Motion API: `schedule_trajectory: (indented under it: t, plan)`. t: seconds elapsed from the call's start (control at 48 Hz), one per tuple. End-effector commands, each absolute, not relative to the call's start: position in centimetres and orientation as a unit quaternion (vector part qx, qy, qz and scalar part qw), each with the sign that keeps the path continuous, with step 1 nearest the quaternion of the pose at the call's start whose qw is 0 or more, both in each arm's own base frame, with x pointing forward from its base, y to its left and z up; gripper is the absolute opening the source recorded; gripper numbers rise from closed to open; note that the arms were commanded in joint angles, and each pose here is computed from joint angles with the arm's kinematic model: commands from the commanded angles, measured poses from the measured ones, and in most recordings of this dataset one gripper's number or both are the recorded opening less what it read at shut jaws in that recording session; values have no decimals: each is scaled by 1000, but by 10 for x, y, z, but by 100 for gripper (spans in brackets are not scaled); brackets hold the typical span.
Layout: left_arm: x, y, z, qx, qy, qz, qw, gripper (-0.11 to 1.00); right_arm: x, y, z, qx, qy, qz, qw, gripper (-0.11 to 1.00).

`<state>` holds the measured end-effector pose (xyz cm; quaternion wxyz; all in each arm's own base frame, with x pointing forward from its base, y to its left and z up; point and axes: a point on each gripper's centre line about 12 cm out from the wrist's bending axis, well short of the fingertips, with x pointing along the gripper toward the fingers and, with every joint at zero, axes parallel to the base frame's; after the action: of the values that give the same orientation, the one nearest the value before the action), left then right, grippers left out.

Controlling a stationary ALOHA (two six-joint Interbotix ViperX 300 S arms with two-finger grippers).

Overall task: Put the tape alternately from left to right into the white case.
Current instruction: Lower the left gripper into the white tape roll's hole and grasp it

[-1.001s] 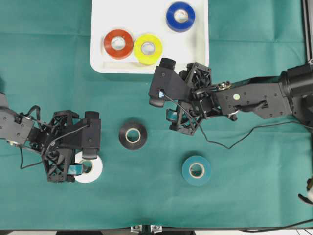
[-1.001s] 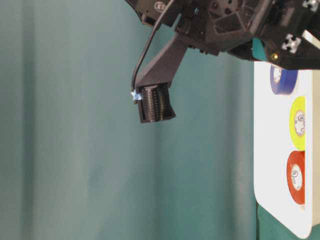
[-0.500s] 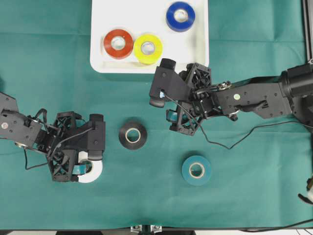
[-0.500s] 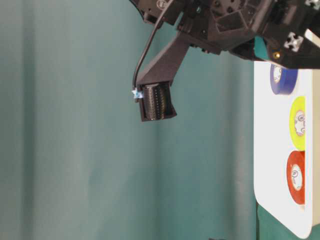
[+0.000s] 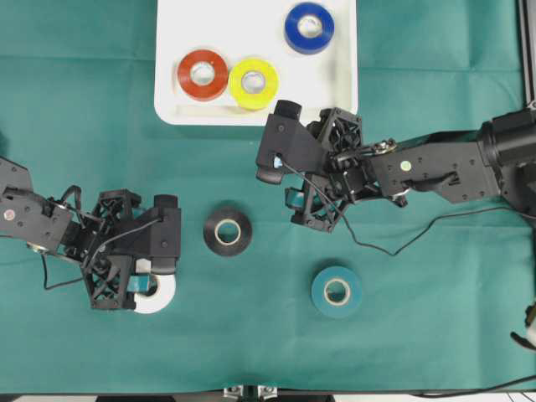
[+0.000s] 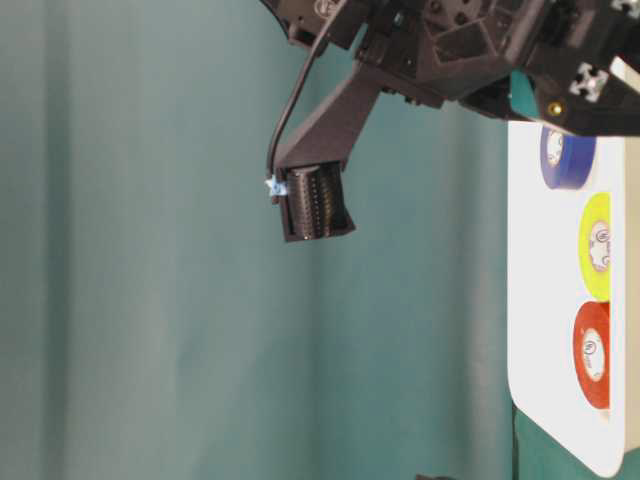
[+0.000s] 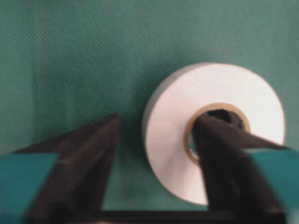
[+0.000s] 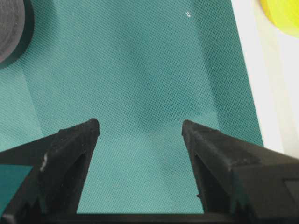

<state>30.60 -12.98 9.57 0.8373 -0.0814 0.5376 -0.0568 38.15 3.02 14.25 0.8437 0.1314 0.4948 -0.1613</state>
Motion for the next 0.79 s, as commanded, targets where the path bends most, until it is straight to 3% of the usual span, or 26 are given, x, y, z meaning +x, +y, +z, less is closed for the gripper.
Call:
schedule_trajectory:
  t: [0.0,0.104,0.396,0.771]
  plan:
    - [311,-134,105,-86,524,-63,845,9,384,31,157,135,477,-155,855,79]
    - [311,-133,106,-86,522,-64,846,-3,383,31,157,134,477,-154,855,79]
    - [311,-134,113,-88,516,-66,850,-2,384,31,156,131,477,-154,855,79]
    - [302,-130,173,-99,478,-81,869,-2,383,31,156,131,478,-154,855,79]
